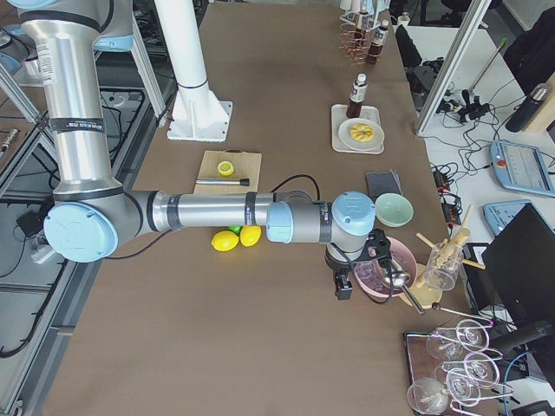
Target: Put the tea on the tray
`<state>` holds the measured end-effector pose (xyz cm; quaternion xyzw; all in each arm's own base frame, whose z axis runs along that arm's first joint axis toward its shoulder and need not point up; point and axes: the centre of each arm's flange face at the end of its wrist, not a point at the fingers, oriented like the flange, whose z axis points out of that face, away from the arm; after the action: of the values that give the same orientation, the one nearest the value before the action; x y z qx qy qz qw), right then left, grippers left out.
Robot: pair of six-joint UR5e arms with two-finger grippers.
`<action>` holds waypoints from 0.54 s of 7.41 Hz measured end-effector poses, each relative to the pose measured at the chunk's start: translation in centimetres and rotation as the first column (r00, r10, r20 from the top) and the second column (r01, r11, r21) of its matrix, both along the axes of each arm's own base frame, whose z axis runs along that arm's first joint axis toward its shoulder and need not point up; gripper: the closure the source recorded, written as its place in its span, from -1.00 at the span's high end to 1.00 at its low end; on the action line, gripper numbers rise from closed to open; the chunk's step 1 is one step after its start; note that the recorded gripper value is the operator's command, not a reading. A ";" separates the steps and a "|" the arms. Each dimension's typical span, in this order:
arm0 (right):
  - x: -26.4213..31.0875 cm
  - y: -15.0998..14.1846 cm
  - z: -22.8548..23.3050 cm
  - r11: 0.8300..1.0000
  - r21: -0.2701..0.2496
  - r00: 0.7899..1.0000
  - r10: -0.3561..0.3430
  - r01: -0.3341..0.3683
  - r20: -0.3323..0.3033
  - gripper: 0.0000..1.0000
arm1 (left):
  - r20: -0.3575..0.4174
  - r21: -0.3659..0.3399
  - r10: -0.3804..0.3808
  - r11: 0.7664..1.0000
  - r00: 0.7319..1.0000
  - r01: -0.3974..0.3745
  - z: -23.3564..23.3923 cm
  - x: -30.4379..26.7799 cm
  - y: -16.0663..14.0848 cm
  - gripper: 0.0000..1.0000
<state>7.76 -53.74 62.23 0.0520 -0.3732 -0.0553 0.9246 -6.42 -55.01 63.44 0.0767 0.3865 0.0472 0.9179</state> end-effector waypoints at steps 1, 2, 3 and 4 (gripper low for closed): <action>0.5 -0.1 -0.7 1.000 -0.004 1.000 0.011 -0.011 0.005 0.99 | -0.001 -0.001 0.000 1.000 1.000 0.000 0.0 0.0 0.0 0.95; 0.6 0.0 -1.6 1.000 -0.010 1.000 0.015 -0.015 0.007 0.99 | -0.001 -0.002 0.000 1.000 1.000 0.000 0.0 0.0 0.1 0.95; 0.6 0.1 -2.6 1.000 -0.014 1.000 0.017 -0.017 0.007 0.99 | -0.001 -0.002 0.000 1.000 1.000 0.000 0.0 0.0 0.1 0.95; 0.7 0.2 -3.2 1.000 -0.016 1.000 0.019 -0.019 0.007 0.99 | -0.002 -0.004 0.000 1.000 1.000 0.000 0.1 0.0 0.1 0.95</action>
<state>8.43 -53.56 59.07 0.0483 -0.3764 -0.0435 0.9242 -6.41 -54.89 63.58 0.0750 0.3873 0.0465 0.9177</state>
